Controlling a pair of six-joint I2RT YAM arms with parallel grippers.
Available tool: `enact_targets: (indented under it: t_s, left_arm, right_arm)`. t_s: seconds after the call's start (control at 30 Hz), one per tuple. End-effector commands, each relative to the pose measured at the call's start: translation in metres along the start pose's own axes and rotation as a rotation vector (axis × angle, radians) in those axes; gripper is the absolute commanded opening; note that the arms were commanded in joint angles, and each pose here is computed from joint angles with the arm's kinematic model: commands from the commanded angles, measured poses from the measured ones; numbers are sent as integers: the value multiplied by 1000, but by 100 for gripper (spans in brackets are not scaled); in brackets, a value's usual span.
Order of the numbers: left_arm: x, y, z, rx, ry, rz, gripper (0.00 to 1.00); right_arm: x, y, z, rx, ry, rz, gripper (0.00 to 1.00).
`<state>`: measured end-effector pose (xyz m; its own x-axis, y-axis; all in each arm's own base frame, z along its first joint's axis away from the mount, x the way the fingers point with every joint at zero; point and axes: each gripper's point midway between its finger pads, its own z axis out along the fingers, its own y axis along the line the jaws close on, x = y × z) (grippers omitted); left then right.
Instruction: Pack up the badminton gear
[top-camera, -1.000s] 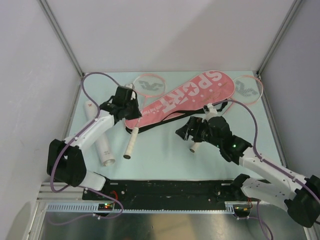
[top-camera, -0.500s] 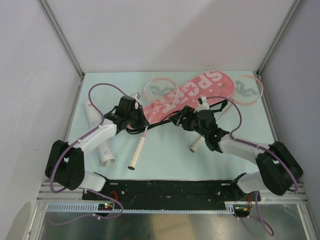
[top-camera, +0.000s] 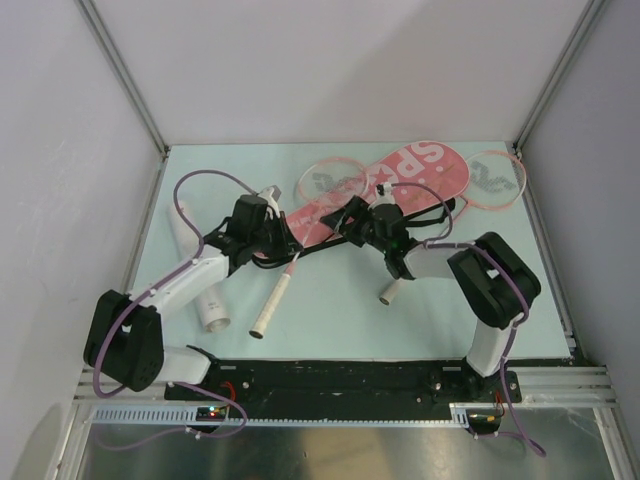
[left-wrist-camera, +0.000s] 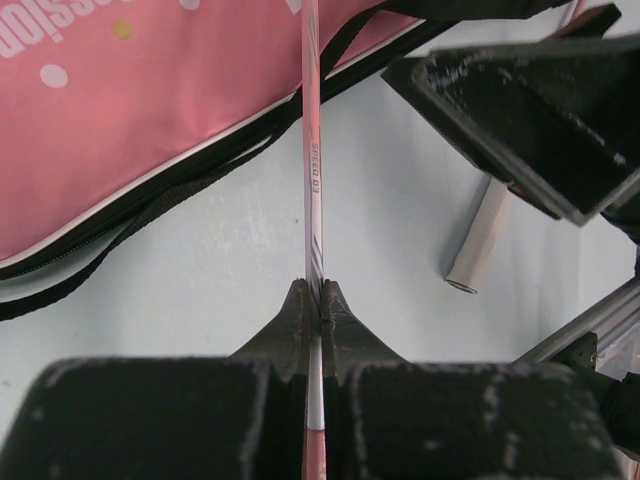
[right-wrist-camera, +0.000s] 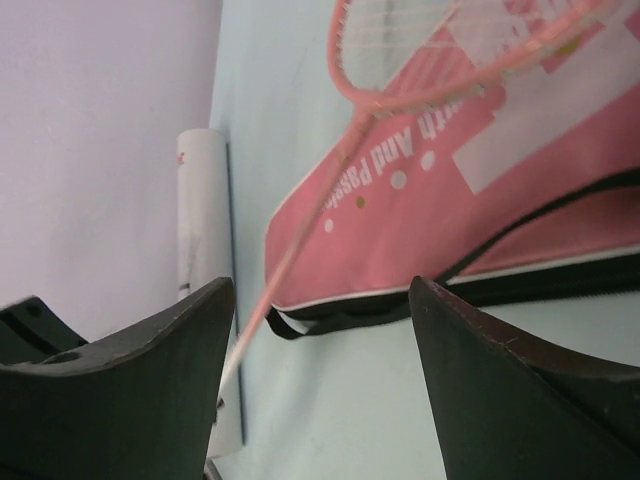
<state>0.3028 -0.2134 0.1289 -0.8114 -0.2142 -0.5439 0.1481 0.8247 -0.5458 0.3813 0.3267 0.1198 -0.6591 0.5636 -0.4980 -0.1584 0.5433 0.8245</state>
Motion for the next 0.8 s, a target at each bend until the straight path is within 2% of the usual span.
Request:
enact_targets:
  t_s: [0.0,0.37,0.57,0.67,0.77]
  left_arm:
    - [-11,-23,-7,95,-53,2,0]
    - [-5,-28,-6,136,-39,-9,0]
    - [-3,-28,-3,146,-34,-11,0]
    - [0,-28,-2,148,-22,-16,0]
    - [3,-27,-2,150,-19,-18,4]
  right_arm:
    - [-21,34,21,-115,-45,42,75]
    - [-10,12,61,-68,20,190,72]
    - [-13,6,65,-60,14,204,70]
    - [-22,13,66,-102,-9,198,65]
    - [-27,20,67,-141,-17,207,55]
